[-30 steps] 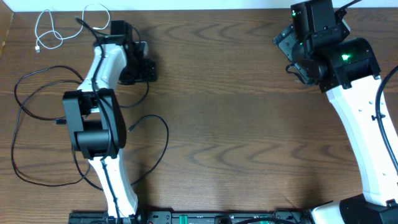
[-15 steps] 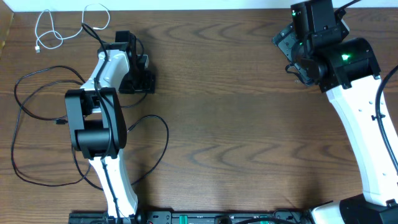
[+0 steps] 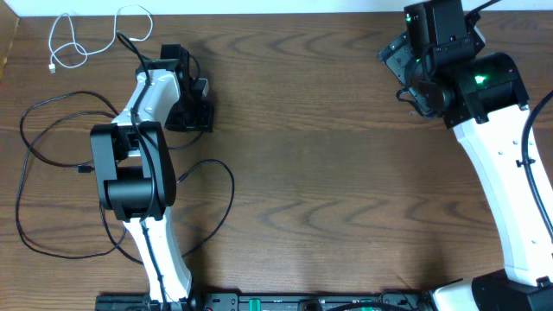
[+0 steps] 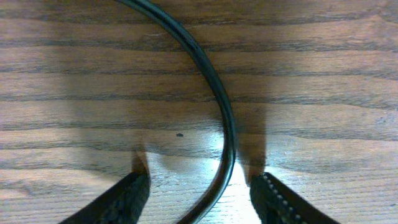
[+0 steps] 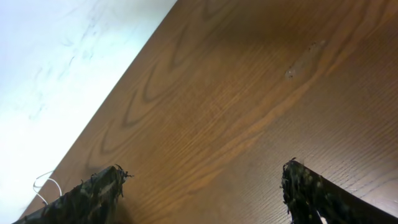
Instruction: Untangle cables
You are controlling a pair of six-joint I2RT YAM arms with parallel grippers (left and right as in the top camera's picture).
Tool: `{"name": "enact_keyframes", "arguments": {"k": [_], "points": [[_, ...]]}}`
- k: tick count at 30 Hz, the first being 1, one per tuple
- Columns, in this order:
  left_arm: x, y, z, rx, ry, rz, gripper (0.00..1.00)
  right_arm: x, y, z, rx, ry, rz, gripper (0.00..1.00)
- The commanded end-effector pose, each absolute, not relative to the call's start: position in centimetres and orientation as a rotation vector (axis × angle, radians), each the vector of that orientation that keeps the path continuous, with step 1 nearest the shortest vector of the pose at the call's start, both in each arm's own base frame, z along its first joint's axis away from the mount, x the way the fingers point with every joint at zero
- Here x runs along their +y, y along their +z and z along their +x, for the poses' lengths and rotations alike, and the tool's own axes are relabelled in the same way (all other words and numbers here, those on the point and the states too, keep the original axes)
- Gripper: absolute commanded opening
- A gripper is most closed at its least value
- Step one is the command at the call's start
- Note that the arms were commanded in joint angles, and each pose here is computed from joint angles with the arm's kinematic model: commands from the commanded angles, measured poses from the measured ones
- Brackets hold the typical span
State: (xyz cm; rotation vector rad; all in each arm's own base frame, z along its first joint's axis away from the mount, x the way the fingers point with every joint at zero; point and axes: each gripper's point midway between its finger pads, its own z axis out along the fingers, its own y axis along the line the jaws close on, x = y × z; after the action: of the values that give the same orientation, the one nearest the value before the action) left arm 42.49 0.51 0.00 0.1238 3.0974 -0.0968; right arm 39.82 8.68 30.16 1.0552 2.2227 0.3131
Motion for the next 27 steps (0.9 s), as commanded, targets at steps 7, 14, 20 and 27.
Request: {"name": "enact_keyframes", "arguments": {"k": [7,14,20,27], "points": [[2.4,-3.4,39.6,3.233,0.137,0.120,0.21,8.3,29.6,39.8,2.235,0.278,1.052,0.80],[1.6,-3.2,39.4,3.240,0.139,0.115,0.07,8.3,29.5,39.6,2.243,0.270,1.053,0.80],[1.6,-0.3,40.2,3.184,0.138,0.097,0.08,8.2,29.3,39.4,2.253,0.259,1.055,0.81],[0.1,8.9,42.3,2.932,-0.025,0.076,0.07,8.2,29.3,39.4,2.252,0.261,1.056,0.81]]}}
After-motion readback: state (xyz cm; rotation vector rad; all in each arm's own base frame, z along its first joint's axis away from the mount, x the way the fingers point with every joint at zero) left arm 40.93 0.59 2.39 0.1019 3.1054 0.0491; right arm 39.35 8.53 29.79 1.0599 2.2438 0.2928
